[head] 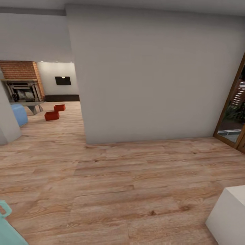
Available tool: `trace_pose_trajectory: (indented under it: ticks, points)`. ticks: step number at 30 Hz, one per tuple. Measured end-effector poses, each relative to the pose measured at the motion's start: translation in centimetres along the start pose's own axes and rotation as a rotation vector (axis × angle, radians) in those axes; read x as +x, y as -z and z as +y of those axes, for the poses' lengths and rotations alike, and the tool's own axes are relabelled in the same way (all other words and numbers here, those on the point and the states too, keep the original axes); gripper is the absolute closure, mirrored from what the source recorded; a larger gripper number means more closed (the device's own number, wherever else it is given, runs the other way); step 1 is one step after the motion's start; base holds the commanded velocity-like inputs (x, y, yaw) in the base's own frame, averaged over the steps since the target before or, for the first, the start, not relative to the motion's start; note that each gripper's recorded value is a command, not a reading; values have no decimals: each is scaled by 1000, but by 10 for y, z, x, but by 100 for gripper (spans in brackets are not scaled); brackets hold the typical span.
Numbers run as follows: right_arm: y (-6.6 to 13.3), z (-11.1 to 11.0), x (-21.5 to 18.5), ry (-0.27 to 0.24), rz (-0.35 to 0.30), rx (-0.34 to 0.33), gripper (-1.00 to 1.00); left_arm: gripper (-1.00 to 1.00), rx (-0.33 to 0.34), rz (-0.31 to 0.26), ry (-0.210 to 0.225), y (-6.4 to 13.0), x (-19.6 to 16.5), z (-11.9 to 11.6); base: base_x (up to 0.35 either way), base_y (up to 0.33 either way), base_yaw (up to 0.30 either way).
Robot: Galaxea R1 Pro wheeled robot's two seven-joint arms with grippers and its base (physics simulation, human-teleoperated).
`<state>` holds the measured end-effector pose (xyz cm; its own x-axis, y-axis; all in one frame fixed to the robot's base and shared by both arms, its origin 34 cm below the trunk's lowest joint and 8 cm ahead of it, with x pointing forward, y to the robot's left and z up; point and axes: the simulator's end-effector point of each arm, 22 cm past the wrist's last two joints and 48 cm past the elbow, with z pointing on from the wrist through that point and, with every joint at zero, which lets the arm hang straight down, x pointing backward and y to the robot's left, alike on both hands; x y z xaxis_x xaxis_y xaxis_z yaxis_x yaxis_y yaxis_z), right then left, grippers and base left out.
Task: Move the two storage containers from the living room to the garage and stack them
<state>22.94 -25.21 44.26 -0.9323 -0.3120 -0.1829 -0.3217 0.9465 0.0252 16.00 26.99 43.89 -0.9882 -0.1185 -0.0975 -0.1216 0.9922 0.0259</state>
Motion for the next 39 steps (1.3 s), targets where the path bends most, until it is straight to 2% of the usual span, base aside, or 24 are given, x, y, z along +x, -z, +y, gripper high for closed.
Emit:
trace_pose_trajectory:
  ticks: [39]
  points:
    - [0,-1,-1,-3,-3,1,-100,-100,0,0,0,0,0,0,322,0,0]
